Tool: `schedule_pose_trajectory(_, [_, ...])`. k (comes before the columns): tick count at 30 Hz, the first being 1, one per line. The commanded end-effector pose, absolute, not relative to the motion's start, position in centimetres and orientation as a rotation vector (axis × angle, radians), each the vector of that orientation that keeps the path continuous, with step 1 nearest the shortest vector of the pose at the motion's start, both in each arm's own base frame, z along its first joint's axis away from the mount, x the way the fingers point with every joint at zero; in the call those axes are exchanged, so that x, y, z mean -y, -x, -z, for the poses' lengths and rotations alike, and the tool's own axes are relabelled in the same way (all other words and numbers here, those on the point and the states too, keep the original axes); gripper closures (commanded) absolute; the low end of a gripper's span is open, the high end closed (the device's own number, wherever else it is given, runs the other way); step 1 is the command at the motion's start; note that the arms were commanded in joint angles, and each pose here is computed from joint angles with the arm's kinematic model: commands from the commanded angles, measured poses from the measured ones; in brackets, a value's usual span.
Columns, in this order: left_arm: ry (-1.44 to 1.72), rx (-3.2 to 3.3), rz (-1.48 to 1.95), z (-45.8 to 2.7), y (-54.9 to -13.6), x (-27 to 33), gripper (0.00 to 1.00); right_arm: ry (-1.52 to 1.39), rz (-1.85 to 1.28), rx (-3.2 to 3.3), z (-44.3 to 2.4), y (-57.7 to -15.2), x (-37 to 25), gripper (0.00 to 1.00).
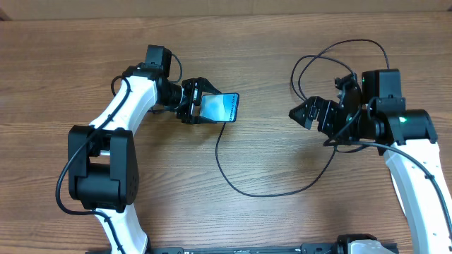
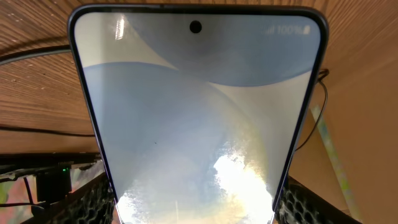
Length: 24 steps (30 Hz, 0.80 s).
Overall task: Plug charger to phone and switch on socket
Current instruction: 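Move the right gripper forward toward the phone held by the left gripper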
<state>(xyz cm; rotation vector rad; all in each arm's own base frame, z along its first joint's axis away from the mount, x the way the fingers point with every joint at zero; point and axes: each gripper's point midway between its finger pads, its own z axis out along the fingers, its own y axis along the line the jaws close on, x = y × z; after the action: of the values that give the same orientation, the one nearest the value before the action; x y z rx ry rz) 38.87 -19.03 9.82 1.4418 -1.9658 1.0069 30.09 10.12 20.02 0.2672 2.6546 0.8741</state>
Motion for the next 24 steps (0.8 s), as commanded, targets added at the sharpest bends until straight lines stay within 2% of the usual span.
schedule_pose_trajectory(1, [-1.408, 1.977, -1.037, -10.6, -39.3, 19.6, 0.43, -0.207, -1.017, -2.594, -21.7, -31.0, -11.8, 0.06])
schedule_pose_trajectory(4, [-1.418, 1.982, -1.026, -10.4, -39.2, 19.5, 0.45, -0.217, -1.042, -2.586, -21.5, -31.9, -12.5, 0.12])
schedule_pose_trajectory(18, [-1.415, 1.985, -1.025, -10.4, -39.2, 19.4, 0.43, -0.182, -1.079, -2.611, -19.1, -34.3, -19.3, 0.14])
schedule_pose_trajectory(24, [-1.402, 1.998, -1.032, -10.4, -39.2, 19.4, 0.43, -0.205, -1.041, -2.609, -18.8, -34.6, -19.8, 0.14])
